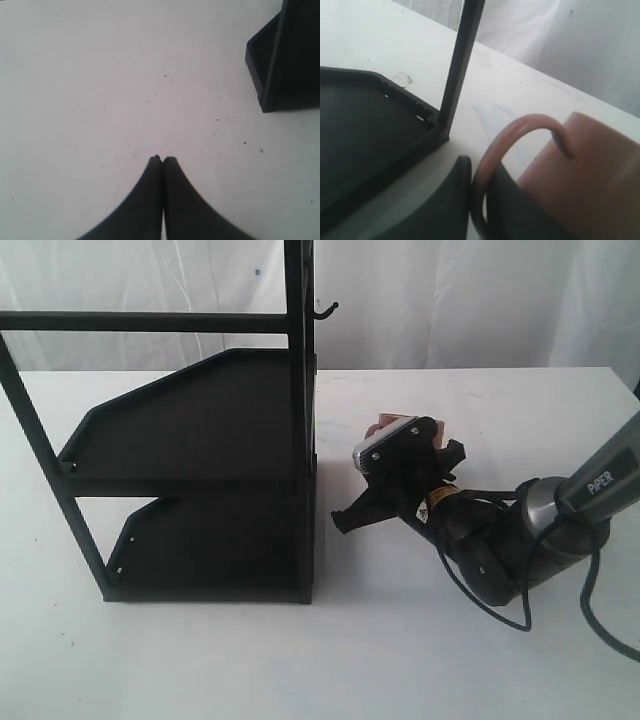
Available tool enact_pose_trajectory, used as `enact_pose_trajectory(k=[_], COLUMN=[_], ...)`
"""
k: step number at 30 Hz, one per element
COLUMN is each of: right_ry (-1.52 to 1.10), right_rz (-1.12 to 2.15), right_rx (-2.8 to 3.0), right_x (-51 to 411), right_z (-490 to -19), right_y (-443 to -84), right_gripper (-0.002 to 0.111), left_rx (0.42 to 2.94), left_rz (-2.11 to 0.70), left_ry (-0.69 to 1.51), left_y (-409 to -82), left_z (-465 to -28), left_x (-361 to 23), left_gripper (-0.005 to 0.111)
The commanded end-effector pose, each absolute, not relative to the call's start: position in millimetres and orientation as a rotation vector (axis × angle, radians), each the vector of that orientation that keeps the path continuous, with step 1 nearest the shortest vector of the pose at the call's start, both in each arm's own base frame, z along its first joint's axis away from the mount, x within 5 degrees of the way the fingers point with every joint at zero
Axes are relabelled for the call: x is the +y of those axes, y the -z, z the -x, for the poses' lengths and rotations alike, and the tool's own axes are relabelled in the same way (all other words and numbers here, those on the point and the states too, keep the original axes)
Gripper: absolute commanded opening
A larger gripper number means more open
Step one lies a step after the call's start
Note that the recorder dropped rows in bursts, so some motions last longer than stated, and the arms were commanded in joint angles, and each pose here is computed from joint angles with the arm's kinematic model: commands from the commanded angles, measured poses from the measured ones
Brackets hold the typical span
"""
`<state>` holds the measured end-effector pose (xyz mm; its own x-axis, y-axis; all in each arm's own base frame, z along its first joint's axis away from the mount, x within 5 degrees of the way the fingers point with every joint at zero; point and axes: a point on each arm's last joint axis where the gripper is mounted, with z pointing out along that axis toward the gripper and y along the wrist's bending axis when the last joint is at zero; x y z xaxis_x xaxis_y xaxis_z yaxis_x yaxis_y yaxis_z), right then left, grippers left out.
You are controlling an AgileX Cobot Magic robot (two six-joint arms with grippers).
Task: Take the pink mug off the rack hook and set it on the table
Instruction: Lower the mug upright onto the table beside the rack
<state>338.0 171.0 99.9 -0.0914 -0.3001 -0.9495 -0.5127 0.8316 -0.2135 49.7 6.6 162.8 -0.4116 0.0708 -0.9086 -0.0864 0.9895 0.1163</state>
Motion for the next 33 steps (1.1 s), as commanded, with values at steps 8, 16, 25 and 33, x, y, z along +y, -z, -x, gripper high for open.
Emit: enact_pose_trajectory(k=[8, 16, 25, 33], right_ry=[-0.208, -0.211, -0.211, -0.211], right_rz=[0.691, 0.681, 0.682, 0.682], right_rx=[1.713, 1.687, 1.689, 1.689], right_x=[173.3, 173.7, 173.7, 173.7], right_z=[-343.7, -344.2, -344.1, -344.1], right_y=[-76.0, -78.3, -78.2, -78.2], right_gripper=[0.000, 0.014, 0.024, 0.024], left_rx=[1.986, 1.986, 1.986, 1.986], left_rz=[0.013, 0.013, 0.013, 0.013], left_ry=[-0.169, -0.169, -0.169, -0.169], left_y=[-162.2, -162.2, -162.2, -162.2], left_z=[-49.5, -49.5, -49.5, -49.5], left_x=[6.4, 6.4, 6.4, 6.4], left_gripper=[0.000, 0.000, 0.000, 0.000])
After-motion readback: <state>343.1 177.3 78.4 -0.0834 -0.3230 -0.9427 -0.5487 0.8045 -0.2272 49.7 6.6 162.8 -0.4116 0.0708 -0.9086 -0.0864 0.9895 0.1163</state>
